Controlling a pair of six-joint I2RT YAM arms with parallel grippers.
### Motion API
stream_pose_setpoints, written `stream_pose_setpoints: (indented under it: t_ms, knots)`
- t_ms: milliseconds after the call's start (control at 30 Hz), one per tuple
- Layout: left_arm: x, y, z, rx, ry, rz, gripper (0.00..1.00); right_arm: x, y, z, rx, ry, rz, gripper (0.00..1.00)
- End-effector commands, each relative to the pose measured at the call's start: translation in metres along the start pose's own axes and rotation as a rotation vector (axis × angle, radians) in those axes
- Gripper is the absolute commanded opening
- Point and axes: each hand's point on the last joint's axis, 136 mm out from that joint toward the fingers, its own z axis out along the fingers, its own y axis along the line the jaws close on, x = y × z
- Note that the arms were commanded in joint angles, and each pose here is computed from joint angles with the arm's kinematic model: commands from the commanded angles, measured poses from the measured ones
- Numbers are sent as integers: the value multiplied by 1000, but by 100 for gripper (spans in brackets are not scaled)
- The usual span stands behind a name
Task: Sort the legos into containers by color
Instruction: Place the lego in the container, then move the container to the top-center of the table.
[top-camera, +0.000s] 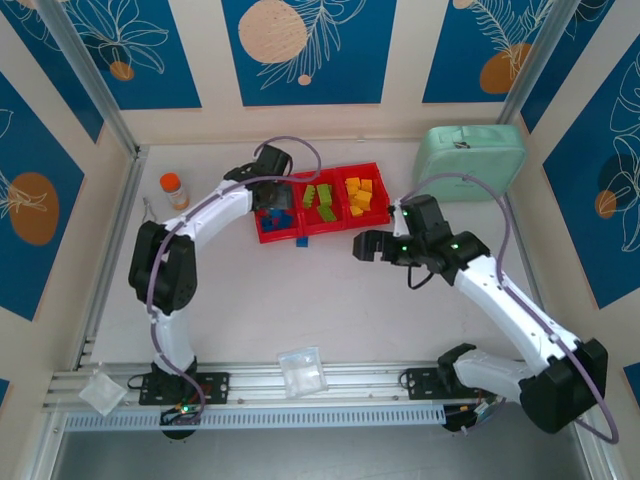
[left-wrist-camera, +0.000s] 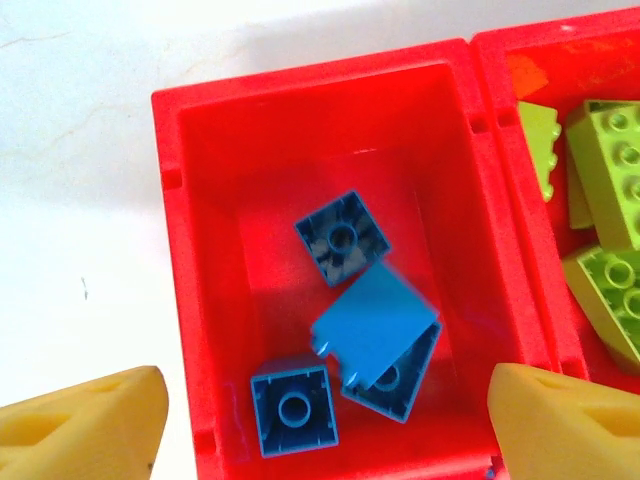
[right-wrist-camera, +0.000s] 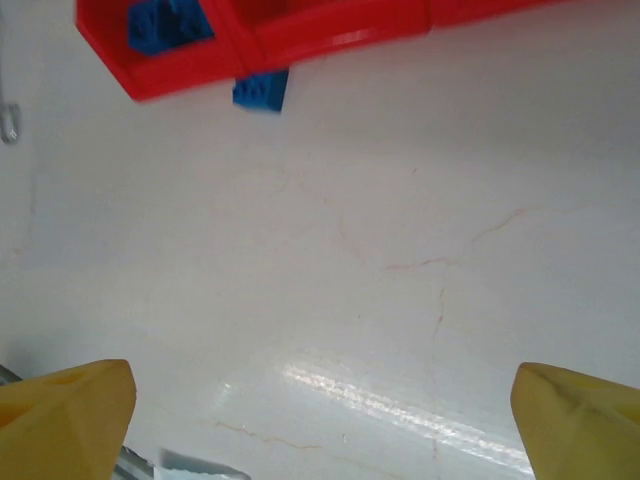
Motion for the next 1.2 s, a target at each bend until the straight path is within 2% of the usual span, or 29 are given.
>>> stream_pose_setpoints:
  t_ms: [0, 167, 367, 500, 700, 900, 1167]
  knots:
    - [-16, -4, -37, 83, -90, -7, 87, -3, 17, 21, -16, 46, -17, 96]
    - [0, 10, -85, 141, -143, -20, 91, -9, 25, 66, 13, 105, -49, 95]
    - [55, 50, -145, 152, -178, -32, 99, -23, 38, 127, -54, 164, -91, 94]
    - [97, 78, -181, 152, -181, -59, 99, -43, 43, 160, -77, 171, -127, 95]
    - [133, 116, -229, 137, -251, -109, 99, -84, 46, 195, -132, 155, -122, 95]
    - [149, 141, -249, 90, -330, -112, 99, -121, 56, 207, -161, 126, -166, 95]
    - [158, 143, -239, 79, -315, -94, 99, -126, 65, 213, -163, 134, -222, 95]
